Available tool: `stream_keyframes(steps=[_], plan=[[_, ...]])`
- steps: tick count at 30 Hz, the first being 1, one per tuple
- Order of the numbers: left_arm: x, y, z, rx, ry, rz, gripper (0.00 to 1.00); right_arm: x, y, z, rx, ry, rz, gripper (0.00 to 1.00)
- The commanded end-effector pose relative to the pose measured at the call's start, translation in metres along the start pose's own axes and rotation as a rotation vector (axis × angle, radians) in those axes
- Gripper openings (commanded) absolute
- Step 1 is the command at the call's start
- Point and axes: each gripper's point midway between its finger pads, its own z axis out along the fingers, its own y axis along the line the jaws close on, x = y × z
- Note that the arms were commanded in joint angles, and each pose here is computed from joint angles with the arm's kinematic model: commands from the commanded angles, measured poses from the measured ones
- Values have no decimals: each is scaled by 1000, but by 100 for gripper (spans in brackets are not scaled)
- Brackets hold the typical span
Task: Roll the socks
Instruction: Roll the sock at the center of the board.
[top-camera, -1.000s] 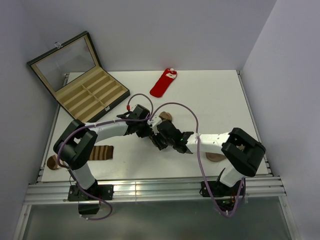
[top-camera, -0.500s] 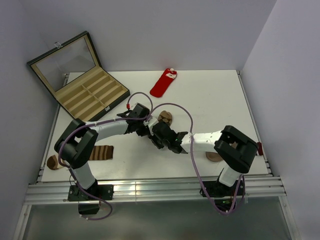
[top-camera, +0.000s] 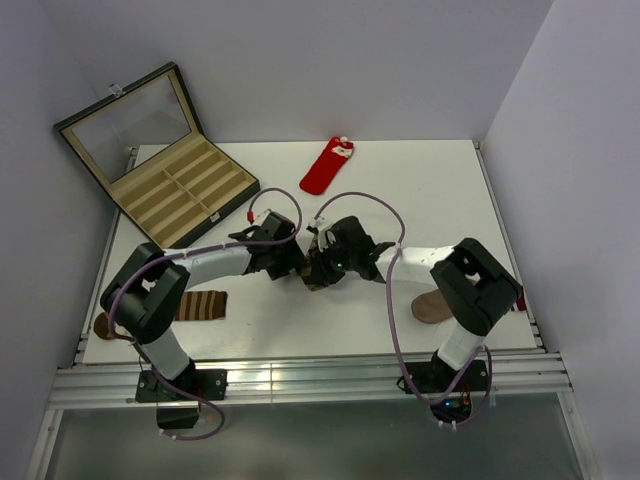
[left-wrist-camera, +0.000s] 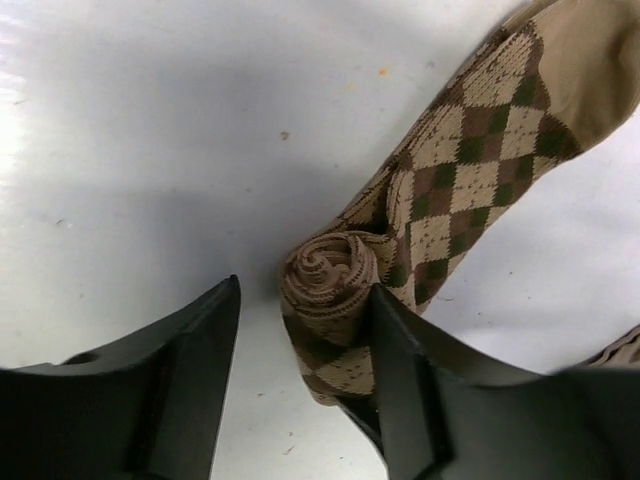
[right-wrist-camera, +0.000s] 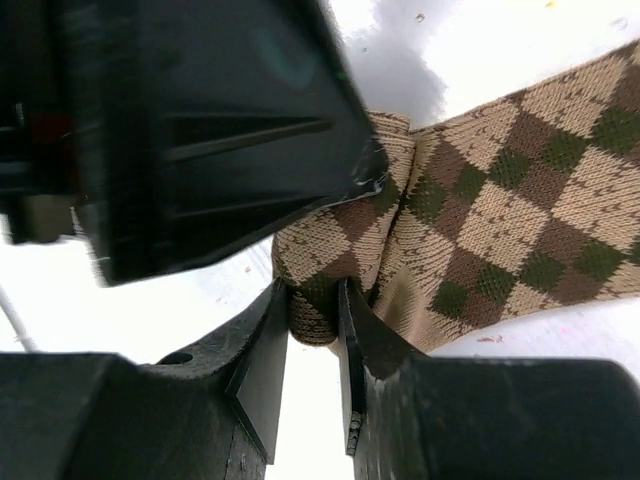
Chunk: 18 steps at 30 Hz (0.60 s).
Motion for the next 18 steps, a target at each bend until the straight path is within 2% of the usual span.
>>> stream_keyframes(steps=[1, 2, 5, 12, 18], plan=[[-5, 0, -11, 11, -40, -15, 62, 21, 18, -5, -209, 116, 162, 0], [-7, 2, -12, 10, -45, -21, 68, 18, 25, -8, -270, 121, 185, 0], [-10, 2, -19, 21, -67, -39, 75, 16, 30, -11, -381, 139, 267, 0], [-10, 2, -32, 68, -88, -80, 77, 16, 21, -9, -518, 164, 504, 0], [5, 8, -26, 68, -32, -84, 75, 22, 2, -1, -506, 181, 628, 0]])
